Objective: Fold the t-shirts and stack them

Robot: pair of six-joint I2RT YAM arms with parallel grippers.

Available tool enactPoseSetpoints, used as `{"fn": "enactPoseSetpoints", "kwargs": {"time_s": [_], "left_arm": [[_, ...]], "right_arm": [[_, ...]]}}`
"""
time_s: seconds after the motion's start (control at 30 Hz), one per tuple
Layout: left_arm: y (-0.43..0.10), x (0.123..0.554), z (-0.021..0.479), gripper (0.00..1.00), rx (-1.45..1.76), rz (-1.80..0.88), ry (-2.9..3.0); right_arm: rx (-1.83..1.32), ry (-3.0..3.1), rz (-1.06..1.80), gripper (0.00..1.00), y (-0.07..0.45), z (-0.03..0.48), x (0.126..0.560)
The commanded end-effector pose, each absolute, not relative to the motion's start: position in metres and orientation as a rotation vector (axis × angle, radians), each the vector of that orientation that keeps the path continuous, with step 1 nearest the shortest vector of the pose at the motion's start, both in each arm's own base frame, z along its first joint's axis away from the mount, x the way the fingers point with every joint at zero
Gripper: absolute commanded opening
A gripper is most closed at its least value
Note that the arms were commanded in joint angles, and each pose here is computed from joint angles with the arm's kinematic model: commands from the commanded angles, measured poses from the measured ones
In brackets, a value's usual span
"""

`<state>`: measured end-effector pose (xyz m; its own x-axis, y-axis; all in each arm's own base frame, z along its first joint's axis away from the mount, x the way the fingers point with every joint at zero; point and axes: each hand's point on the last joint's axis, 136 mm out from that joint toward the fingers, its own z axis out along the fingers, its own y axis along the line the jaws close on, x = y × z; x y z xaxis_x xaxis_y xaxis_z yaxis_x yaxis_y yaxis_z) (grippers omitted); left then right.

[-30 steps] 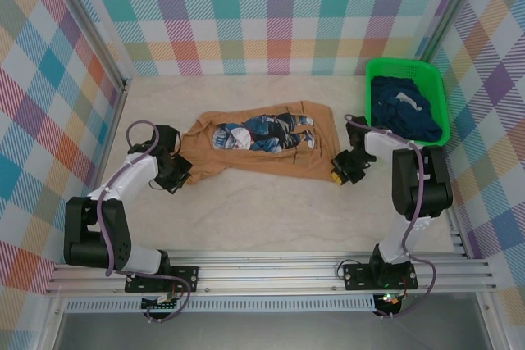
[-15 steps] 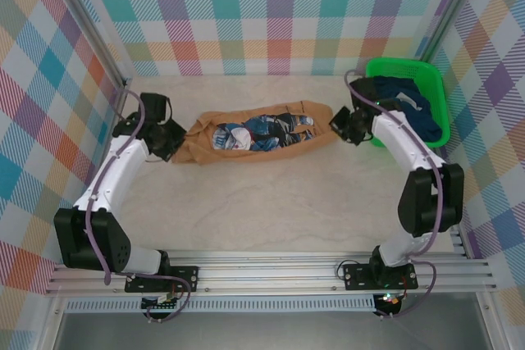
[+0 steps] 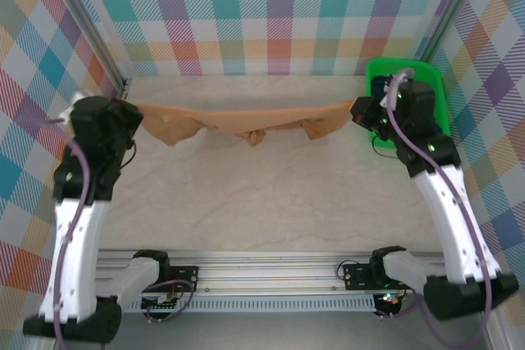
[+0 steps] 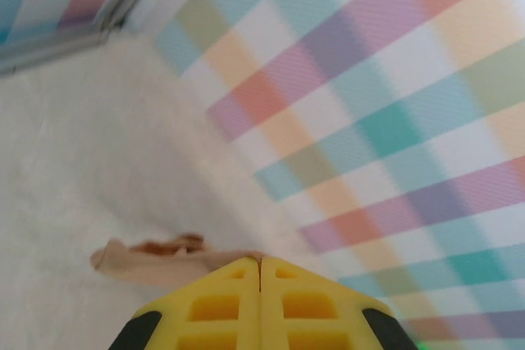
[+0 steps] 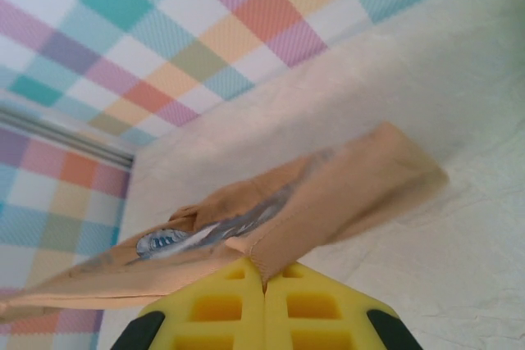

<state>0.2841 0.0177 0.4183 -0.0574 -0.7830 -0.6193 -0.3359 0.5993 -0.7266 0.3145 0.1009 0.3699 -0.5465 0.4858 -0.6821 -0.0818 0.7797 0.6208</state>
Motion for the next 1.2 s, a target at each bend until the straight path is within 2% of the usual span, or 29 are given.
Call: {"fn": "enactPoseSetpoints", "kwargs": {"time_s": [0.0, 0.1, 0.2, 0.3, 0.47, 0.57, 0.63, 0.8, 1.0, 1.1, 1.17], "left_arm": [[0.034, 0.265, 0.479, 0.00, -0.879, -0.427, 1.478], [0.032, 0.269, 0.508, 0.00, -0.859, -0.448, 1.441], [0.030, 0.295, 0.524, 0.00, -0.857, -0.447, 1.443], [0.017, 0.349, 0.516, 0.00, -0.862, -0.490, 1.554], [-0.019, 0.470, 0.449, 0.00, -0.890, -0.669, 1.822], [-0.031, 0.519, 0.432, 0.00, -0.857, -0.780, 1.876], [-0.032, 0.536, 0.445, 0.00, -0.817, -0.818, 1.848], [-0.015, 0.520, 0.531, 0.00, -0.696, -0.881, 1.622], [0.006, 0.446, 0.625, 0.00, -0.565, -0.871, 1.392], [0.000, 0.414, 0.642, 0.00, -0.535, -0.892, 1.367], [-0.007, 0.404, 0.624, 0.00, -0.579, -0.925, 1.430]], "right_arm": [[0.154, 1.877, 0.821, 0.00, 0.108, 0.416, 0.286], [0.156, 1.862, 0.889, 0.00, 0.112, 0.430, 0.272], [0.199, 1.866, 0.927, 0.00, 0.114, 0.432, 0.283], [0.273, 1.942, 0.961, 0.00, 0.123, 0.416, 0.316], [0.409, 2.069, 1.010, 0.00, 0.138, 0.371, 0.391], [0.425, 2.062, 1.023, 0.00, 0.138, 0.366, 0.433], [0.403, 2.022, 1.018, 0.00, 0.134, 0.380, 0.454], [0.324, 1.882, 0.986, 0.00, 0.119, 0.443, 0.472], [0.308, 1.755, 0.978, 0.00, 0.097, 0.494, 0.454], [0.313, 1.738, 0.970, 0.00, 0.091, 0.502, 0.440], [0.324, 1.761, 0.972, 0.00, 0.091, 0.492, 0.433]]}}
